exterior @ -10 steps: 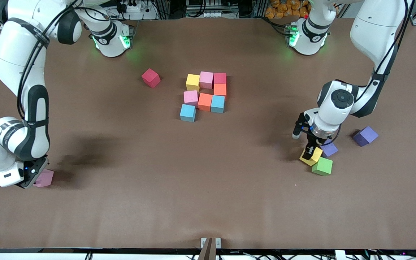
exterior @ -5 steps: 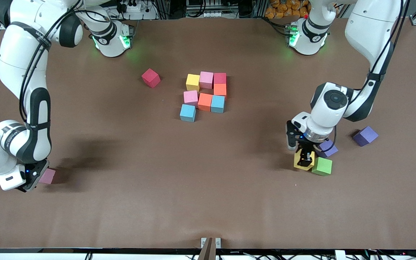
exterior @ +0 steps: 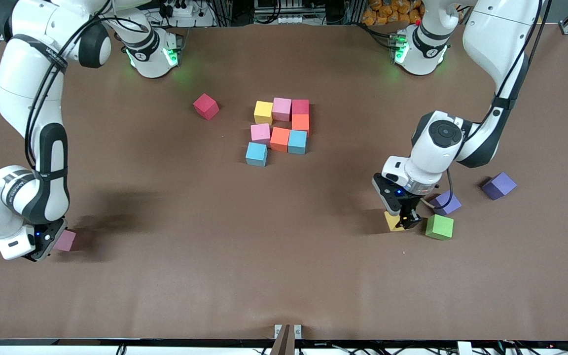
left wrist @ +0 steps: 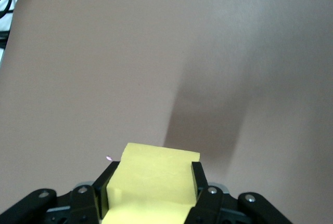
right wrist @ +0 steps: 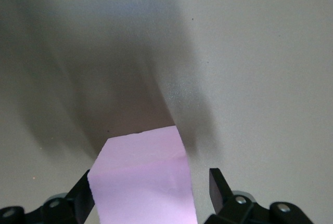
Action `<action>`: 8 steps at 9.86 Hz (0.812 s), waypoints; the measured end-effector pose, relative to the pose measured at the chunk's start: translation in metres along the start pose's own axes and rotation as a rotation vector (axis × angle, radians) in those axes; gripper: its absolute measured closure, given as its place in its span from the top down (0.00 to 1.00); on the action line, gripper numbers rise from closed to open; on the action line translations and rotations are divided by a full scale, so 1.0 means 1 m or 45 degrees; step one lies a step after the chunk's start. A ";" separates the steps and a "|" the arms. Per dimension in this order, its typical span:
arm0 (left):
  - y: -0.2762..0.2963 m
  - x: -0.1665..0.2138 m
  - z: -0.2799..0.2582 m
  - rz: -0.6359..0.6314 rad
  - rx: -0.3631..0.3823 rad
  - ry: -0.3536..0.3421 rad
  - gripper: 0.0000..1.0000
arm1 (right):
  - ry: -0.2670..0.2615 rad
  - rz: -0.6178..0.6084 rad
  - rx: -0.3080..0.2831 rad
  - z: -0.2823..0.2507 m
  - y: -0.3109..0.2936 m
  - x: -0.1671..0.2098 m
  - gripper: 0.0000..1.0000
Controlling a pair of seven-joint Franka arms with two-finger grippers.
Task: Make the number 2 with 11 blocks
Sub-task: 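Carry the yellow cube to the group while the right gripper lifts pink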
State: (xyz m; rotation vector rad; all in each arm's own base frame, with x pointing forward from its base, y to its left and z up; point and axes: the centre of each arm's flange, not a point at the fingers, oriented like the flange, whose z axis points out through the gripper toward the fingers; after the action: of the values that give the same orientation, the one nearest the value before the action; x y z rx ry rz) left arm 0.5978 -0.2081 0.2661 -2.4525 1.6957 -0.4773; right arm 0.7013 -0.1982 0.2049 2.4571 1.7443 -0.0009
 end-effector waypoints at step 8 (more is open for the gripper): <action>0.010 0.051 -0.024 -0.718 -0.086 -0.091 0.59 | 0.052 0.075 0.044 -0.019 0.007 0.042 0.59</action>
State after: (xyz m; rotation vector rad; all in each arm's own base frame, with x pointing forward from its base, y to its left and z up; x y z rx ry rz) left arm 0.5970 -0.2575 0.2958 -2.9433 0.9862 -0.3786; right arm 0.7204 -0.1593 0.2218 2.5495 1.7012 0.0249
